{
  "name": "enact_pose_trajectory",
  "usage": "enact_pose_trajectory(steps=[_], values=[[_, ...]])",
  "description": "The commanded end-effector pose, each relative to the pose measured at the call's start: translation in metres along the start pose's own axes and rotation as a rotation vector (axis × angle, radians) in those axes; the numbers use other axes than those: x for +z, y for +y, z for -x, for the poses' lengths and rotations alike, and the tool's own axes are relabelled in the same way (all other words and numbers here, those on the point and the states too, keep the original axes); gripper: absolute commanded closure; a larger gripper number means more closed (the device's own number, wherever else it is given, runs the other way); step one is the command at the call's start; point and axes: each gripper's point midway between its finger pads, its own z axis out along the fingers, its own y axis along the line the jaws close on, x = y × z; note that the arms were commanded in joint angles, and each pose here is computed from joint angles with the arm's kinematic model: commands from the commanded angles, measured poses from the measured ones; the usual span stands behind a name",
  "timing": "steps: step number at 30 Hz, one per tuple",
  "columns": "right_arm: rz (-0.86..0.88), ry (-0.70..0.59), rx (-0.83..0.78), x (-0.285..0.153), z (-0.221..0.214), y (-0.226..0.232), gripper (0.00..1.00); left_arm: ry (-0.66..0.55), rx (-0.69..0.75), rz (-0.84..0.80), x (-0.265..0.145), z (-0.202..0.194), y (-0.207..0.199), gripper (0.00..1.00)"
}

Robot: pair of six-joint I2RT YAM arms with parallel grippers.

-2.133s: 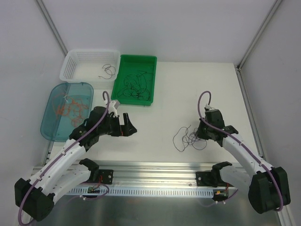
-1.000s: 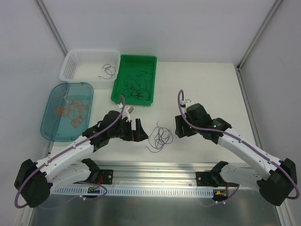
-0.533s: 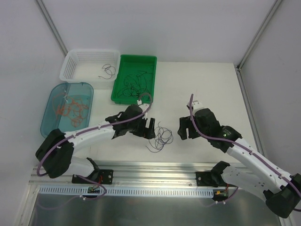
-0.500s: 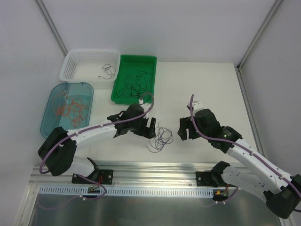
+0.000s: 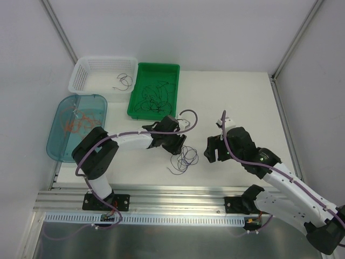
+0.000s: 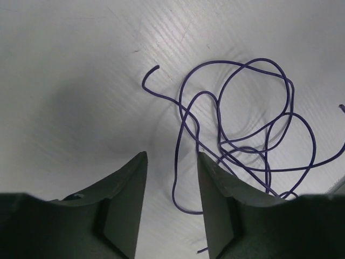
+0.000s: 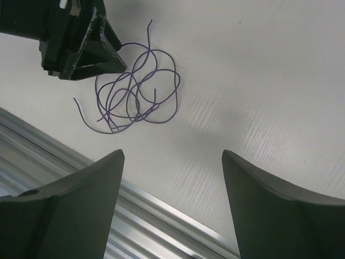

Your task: Untangle the cables

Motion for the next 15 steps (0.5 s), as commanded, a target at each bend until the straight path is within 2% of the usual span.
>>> enact_pose_trajectory(steps=[1, 3, 4, 6, 9, 10, 15], values=[[0.030, -0.002, 0.014, 0.003, 0.001, 0.006, 0.23, -0.029, 0.060, -0.064, 0.007, 0.014, -0.018, 0.61], [0.048, 0.002, 0.027, 0.006, 0.000, 0.010, 0.23, -0.019, 0.048, -0.069, 0.009, 0.009, -0.021, 0.70], [0.047, -0.002, 0.037, 0.009, 0.000, 0.010, 0.23, -0.026, 0.048, -0.077, 0.007, 0.010, -0.024, 0.84], [0.109, 0.015, 0.079, 0.012, -0.003, 0.023, 0.23, -0.030, 0.038, -0.072, 0.003, 0.008, -0.026, 0.98], [0.142, 0.031, 0.146, 0.022, -0.005, 0.032, 0.23, -0.080, 0.008, -0.049, -0.019, 0.015, -0.026, 1.00], [0.151, 0.019, 0.161, 0.026, -0.002, 0.034, 0.23, -0.131, 0.003, -0.032, -0.036, 0.026, -0.027, 1.00], [0.123, 0.003, 0.236, 0.039, -0.006, 0.030, 0.23, -0.242, -0.060, 0.034, -0.106, 0.051, -0.028, 1.00]])
